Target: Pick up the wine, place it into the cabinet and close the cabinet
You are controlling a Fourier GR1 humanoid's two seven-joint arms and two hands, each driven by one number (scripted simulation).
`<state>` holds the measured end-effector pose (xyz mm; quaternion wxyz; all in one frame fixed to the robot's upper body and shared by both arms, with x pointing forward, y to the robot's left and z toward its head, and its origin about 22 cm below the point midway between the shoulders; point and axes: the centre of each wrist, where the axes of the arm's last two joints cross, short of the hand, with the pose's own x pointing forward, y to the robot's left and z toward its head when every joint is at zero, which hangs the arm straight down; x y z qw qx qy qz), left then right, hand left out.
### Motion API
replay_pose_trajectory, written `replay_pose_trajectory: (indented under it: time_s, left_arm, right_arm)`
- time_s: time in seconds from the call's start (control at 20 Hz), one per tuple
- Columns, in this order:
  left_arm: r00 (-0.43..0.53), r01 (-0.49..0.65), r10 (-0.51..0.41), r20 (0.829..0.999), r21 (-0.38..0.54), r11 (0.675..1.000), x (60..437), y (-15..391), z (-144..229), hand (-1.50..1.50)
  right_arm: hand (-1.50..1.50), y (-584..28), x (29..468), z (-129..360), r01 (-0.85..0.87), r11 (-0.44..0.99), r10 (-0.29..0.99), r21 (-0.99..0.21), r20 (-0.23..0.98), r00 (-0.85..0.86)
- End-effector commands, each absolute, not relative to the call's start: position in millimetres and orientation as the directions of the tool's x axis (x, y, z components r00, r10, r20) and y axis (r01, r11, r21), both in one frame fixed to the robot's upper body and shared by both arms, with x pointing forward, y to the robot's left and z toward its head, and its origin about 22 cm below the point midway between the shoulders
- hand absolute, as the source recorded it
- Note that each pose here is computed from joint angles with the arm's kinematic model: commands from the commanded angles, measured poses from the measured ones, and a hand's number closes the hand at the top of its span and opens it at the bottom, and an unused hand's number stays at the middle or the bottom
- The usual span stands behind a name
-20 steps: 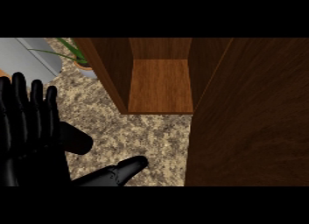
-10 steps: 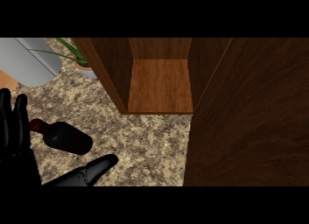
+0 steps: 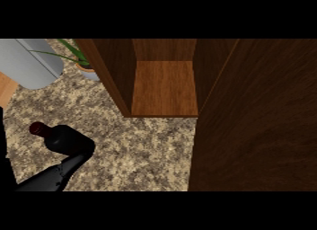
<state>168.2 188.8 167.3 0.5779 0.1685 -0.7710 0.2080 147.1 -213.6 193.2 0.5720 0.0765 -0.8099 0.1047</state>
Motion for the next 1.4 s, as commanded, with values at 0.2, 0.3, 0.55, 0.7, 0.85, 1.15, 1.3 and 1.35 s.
replay_pose_trajectory:
  time_s: [0.2,0.3,0.55,0.7,0.85,1.15,1.3,1.35]
  left_arm:
    - [-0.264,-0.473,0.112,0.958,-0.230,0.851,154.0,222.7,155.5,-1.50]
    - [-0.253,-0.476,0.129,0.959,-0.240,0.846,152.0,226.2,151.7,-1.50]
    - [-0.213,-0.462,0.161,0.964,-0.244,0.852,163.8,237.1,118.8,-1.50]
    - [-0.211,-0.467,0.160,0.964,-0.243,0.850,174.4,244.2,98.5,-1.50]
    - [-0.185,-0.480,0.153,0.971,-0.225,0.848,174.4,241.1,88.1,-1.50]
    - [-0.211,-0.530,0.112,0.971,-0.210,0.822,182.3,259.2,57.5,-1.50]
    - [-0.199,-0.535,0.123,0.972,-0.213,0.818,180.7,264.1,36.5,-1.50]
    - [-0.189,-0.526,0.121,0.975,-0.204,0.826,180.9,267.4,26.6,-1.50]
  right_arm:
    - [-1.50,-226.2,122.7,209.1,-0.270,0.959,-0.017,-0.089,0.930,-0.367]
    - [-1.50,-223.0,126.8,208.1,-0.256,0.964,-0.033,-0.069,0.928,-0.372]
    - [-1.50,-218.7,123.6,207.9,-0.279,0.957,-0.034,-0.075,0.931,-0.364]
    - [-1.50,-211.3,121.2,211.5,-0.289,0.955,-0.052,-0.063,0.926,-0.374]
    - [-1.50,-218.0,117.7,219.9,-0.279,0.957,-0.032,-0.080,0.926,-0.375]
    - [-1.50,-224.8,121.0,214.7,-0.276,0.957,-0.024,-0.092,0.921,-0.390]
    - [-1.50,-224.3,120.4,223.8,-0.282,0.955,-0.027,-0.088,0.925,-0.379]
    - [-1.50,-224.4,119.5,224.8,-0.268,0.960,-0.026,-0.088,0.918,-0.395]
